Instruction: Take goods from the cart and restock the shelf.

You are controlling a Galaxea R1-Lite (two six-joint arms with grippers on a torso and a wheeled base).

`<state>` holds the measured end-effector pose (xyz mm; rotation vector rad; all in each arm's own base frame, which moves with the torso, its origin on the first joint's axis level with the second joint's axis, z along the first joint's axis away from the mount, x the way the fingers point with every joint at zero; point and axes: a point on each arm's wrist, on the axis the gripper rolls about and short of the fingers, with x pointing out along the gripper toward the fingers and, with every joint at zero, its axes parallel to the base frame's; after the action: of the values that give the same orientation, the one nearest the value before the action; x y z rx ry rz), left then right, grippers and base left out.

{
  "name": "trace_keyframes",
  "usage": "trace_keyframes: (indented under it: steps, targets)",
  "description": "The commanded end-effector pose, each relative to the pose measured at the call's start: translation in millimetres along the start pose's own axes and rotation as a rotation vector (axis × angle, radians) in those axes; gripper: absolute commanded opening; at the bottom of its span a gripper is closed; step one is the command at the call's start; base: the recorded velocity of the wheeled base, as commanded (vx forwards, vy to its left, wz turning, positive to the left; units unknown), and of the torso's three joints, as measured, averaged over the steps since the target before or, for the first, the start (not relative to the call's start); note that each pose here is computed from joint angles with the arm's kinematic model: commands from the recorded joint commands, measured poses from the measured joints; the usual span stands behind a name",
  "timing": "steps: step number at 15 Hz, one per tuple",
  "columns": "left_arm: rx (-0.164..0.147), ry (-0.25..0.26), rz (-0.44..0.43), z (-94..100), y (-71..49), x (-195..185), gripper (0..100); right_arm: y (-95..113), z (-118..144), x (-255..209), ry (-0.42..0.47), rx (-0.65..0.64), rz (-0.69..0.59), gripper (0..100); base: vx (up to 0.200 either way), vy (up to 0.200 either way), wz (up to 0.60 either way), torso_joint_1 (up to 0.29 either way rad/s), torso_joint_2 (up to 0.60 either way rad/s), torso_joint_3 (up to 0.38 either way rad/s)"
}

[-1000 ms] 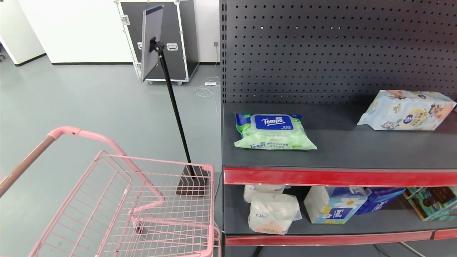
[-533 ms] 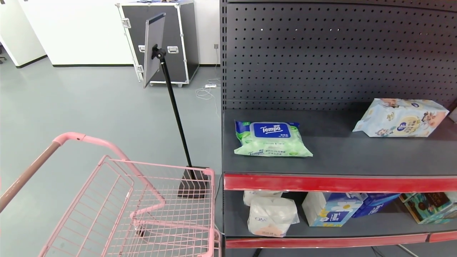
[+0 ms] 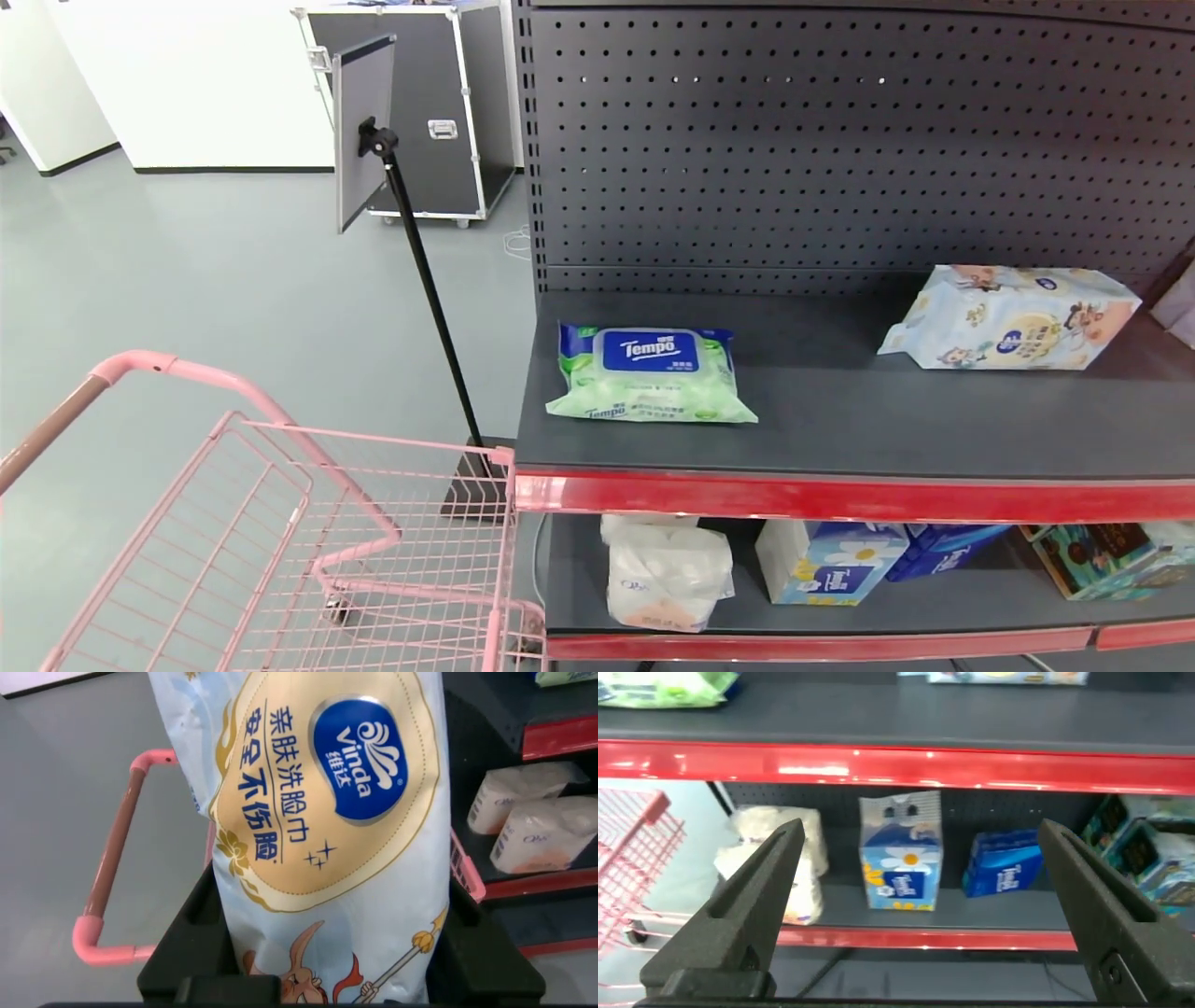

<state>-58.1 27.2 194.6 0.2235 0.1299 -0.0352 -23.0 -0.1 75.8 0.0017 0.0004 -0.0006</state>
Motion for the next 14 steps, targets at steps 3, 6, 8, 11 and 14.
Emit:
trace_keyframes:
  steps: [3, 6, 8, 11, 14]
  targets:
    - [0.0, 0.0, 0.0, 0.0, 0.0, 0.1, 0, 0.0, -0.2, 0.1, 0.001, 0.0, 0.001, 100, 0.0, -0.2, 0.0, 0.001, 0.0, 0.001]
    - [0.0, 0.002, 0.0, 0.2, -0.1, 0.3, 0, 0.0, -0.2, 0.1, 0.001, 0.0, 0.001, 100, 0.0, -0.2, 0.0, 0.004, -0.01, -0.001]
    - [0.0, 0.002, 0.0, 0.2, -0.1, 0.3, 0, 0.0, -0.2, 0.1, 0.001, 0.0, 0.001, 100, 0.0, -0.2, 0.0, 0.0, 0.0, 0.002]
    - [0.0, 0.002, 0.0, 0.2, -0.1, 0.3, 0, 0.0, -0.2, 0.1, 0.001, 0.0, 0.001, 100, 0.0, -0.2, 0.0, 0.002, 0.01, 0.01]
    - [0.004, 0.0, 0.0, 0.0, 0.0, 0.1, 0, 0.0, 0.2, 0.0, 0.0, 0.0, 0.001, 100, 0.0, -0.2, 0.0, 0.005, 0.0, 0.001]
